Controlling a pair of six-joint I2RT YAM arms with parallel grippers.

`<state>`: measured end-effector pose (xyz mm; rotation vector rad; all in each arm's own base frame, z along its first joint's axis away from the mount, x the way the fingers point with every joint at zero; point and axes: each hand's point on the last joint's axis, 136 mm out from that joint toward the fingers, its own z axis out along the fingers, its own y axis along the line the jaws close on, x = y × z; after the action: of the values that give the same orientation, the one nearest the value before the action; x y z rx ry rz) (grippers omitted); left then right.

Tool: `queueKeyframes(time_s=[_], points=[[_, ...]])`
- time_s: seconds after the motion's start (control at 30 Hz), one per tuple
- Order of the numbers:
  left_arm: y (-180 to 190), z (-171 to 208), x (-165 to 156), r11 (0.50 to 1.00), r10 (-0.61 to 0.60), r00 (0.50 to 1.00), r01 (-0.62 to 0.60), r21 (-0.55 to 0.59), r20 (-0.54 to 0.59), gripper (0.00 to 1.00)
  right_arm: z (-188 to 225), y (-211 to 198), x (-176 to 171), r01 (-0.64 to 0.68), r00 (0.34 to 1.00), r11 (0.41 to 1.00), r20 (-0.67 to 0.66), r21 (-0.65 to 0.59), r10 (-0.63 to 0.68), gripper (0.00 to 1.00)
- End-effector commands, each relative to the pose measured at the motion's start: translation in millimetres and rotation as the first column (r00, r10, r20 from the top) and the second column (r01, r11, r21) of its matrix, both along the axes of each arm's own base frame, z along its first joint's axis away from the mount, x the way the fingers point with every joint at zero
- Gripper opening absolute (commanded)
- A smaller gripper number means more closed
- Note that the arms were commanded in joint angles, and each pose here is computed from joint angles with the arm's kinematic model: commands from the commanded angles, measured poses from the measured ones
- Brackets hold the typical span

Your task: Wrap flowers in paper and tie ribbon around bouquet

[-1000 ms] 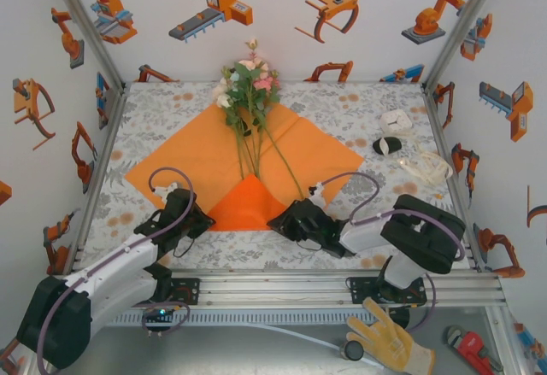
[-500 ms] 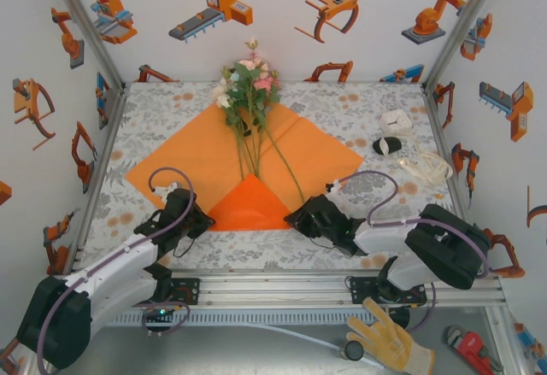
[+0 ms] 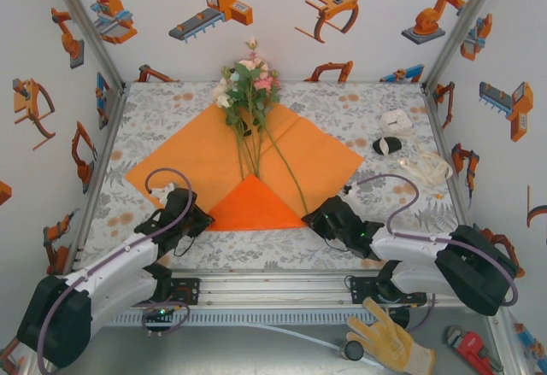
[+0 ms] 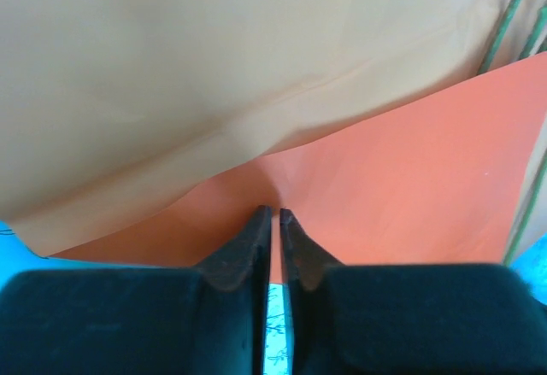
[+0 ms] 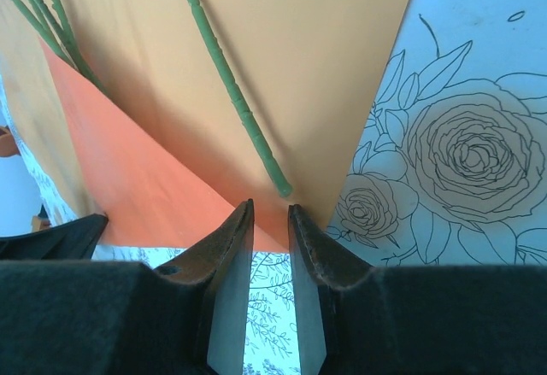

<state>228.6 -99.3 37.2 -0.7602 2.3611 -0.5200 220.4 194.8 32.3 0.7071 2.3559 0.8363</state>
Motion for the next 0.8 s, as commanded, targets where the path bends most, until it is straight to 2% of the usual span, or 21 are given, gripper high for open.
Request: queueKeyframes(time_s=[0.0,0.17,0.3,0.37,0.5,0.63,0.7,0.77], points=[[37,-36,-30,0.983,0.062,0.987,-0.035,0.181,-0.146,0.25,-44,-38,-23,-0.044,0.994,0.971,-0.104,-0.235,0.019,0.28],[39,-32,-29,0.981,0.086,0.985,-0.057,0.185,-0.149,0.4,-41,-21,-16,-0.109,0.99,0.965,-0.109,-0.241,0.085,0.27],[30,-17,-23,0.987,0.031,0.993,-0.013,0.161,-0.113,0.45,-20,-23,-8,-0.085,0.996,0.965,-0.051,-0.25,0.074,0.28],[21,1,-14,0.988,-0.032,0.997,0.041,0.147,-0.064,0.48,-3,-25,-4,-0.082,0.997,0.959,-0.014,-0.271,0.081,0.28],[23,42,-3,0.981,-0.055,0.998,0.051,0.185,0.015,0.54,30,-27,3,-0.075,0.993,0.954,0.062,-0.289,0.097,0.29],[39,74,7,0.981,-0.023,0.999,0.014,0.196,0.041,0.56,84,4,19,-0.194,0.947,0.93,0.187,-0.314,0.26,0.3],[55,86,17,0.982,0.017,0.999,-0.023,0.185,0.032,0.56,112,31,24,-0.274,0.897,0.894,0.24,-0.356,0.371,0.3],[82,94,32,0.984,0.095,0.995,-0.096,0.152,0.011,0.56,137,72,24,-0.381,0.815,0.834,0.281,-0.4,0.507,0.3]])
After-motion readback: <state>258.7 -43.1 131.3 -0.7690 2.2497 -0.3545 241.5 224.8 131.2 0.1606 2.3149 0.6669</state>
